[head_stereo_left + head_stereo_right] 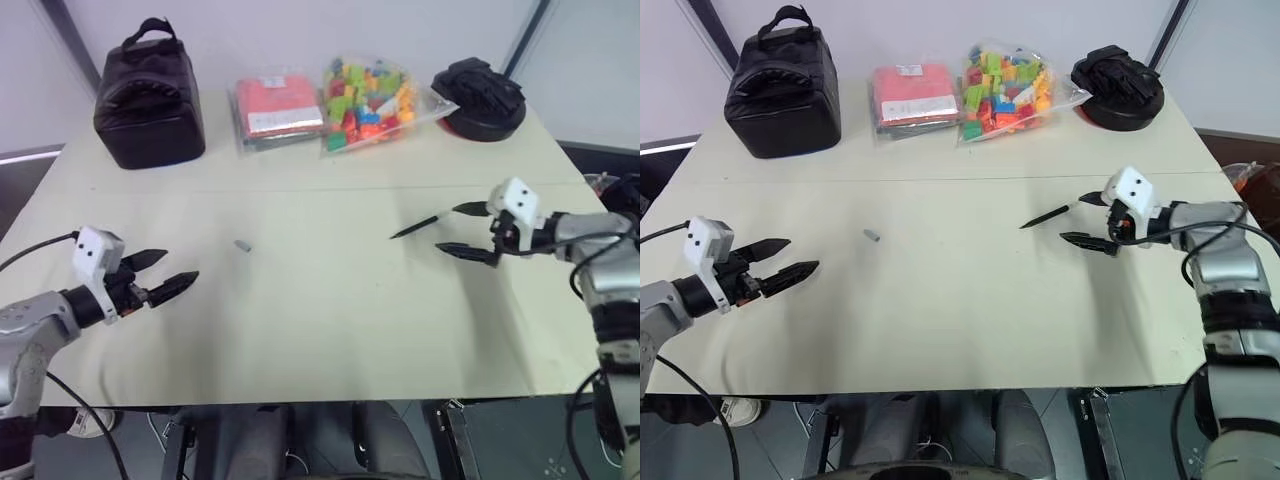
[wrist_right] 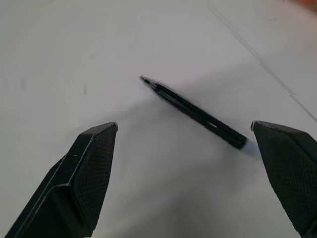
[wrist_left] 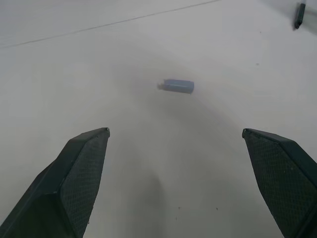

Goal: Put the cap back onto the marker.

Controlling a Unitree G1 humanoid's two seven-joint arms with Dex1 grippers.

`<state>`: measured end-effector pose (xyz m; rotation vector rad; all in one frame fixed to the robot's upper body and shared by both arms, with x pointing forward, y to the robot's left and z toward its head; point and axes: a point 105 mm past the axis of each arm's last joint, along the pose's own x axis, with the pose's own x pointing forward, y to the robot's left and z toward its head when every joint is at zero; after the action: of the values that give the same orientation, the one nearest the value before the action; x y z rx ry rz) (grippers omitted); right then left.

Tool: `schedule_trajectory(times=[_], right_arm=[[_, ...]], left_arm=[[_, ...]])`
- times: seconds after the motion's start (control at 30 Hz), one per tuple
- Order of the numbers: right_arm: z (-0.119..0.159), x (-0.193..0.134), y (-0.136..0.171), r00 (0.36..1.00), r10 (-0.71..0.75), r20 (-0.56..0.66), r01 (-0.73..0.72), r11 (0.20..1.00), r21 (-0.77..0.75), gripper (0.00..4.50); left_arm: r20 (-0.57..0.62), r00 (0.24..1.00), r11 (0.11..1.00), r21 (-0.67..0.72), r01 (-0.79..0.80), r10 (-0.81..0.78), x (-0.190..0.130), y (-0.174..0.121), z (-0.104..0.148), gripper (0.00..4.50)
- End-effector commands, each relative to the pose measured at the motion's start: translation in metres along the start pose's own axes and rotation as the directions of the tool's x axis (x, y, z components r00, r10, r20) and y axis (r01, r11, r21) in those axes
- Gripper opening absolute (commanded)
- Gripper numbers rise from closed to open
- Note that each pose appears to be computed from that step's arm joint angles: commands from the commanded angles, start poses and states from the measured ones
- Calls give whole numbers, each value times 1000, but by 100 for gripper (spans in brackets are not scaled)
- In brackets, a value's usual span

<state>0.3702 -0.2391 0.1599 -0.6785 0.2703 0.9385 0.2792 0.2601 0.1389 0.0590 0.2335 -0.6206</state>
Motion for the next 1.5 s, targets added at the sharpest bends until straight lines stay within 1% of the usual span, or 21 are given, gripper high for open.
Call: schedule_trajectory(times=[0.03, 0.13, 0.2, 0.27, 0.37, 0.43, 0.5, 0.57, 0.67, 0.8, 1.07, 1.13, 1.17, 1.23, 1.27, 1.3, 1.37, 1.4, 1.5], right_arm=[[7, 7, -5, 995, 74, -69, -82, 989, -123, 447], [10, 13, -9, 988, 111, -111, -128, 978, -165, 447], [8, 20, -8, 965, 172, -199, -207, 963, -170, 447], [11, 26, -14, 950, 178, -258, -227, 957, -178, 447], [15, 30, -19, 929, 175, -327, -250, 947, -202, 447], [15, 32, -23, 902, 165, -399, -270, 937, -223, 447], [16, 35, -26, 884, 153, -442, -276, 933, -229, 447], [20, 38, -26, 880, 159, -448, -280, 935, -218, 447], [25, 40, -32, 865, 123, -487, -264, 936, -231, 447], [32, 46, -35, 857, 97, -507, -257, 932, -255, 447], [39, 61, -32, 865, 92, -493, -220, 953, -207, 447], [37, 64, -29, 863, 106, -493, -229, 954, -195, 394], [36, 65, -27, 862, 116, -494, -238, 952, -191, 358], [33, 65, -24, 856, 136, -500, -259, 948, -187, 265], [31, 65, -23, 851, 143, -506, -267, 946, -183, 199], [29, 65, -21, 848, 152, -507, -272, 947, -171, 153], [26, 65, -20, 849, 159, -504, -270, 950, -155, 36], [24, 65, -19, 849, 158, -505, -268, 951, -153, 3], [22, 65, -18, 850, 164, -500, -267, 953, -141, 3]], left_arm=[[34, 999, 999, 41, -3, 2, 0, -4, 10, 450], [40, 999, 999, 36, -7, 5, 1, -5, 9, 450], [49, 999, 1000, 19, -15, 14, 2, -8, 6, 450], [74, 997, 1000, -11, -23, 24, 3, -11, 4, 450], [81, 996, 1000, -8, -27, 27, 6, -15, 3, 450], [90, 996, 1000, -12, -24, 25, 8, -19, 2, 450], [103, 994, 999, -19, -30, 32, 10, -21, 2, 450], [114, 993, 999, -23, -39, 41, 11, -22, 2, 450], [128, 990, 998, -42, -50, 55, 10, -26, -1, 450], [127, 990, 997, -56, -54, 61, 12, -32, -7, 450], [136, 987, 995, -69, -74, 83, 13, -34, -8, 450], [139, 986, 994, -70, -80, 90, 14, -34, -8, 450], [140, 986, 994, -70, -83, 92, 15, -34, -7, 450], [143, 985, 994, -69, -87, 96, 15, -33, -7, 450], [145, 984, 994, -69, -89, 98, 15, -33, -6, 450], [148, 984, 993, -68, -94, 103, 14, -32, -6, 450], [152, 982, 992, -70, -105, 114, 14, -31, -5, 450], [153, 981, 992, -71, -109, 119, 13, -31, -5, 450], [152, 980, 991, -72, -116, 126, 12, -31, -5, 450]])
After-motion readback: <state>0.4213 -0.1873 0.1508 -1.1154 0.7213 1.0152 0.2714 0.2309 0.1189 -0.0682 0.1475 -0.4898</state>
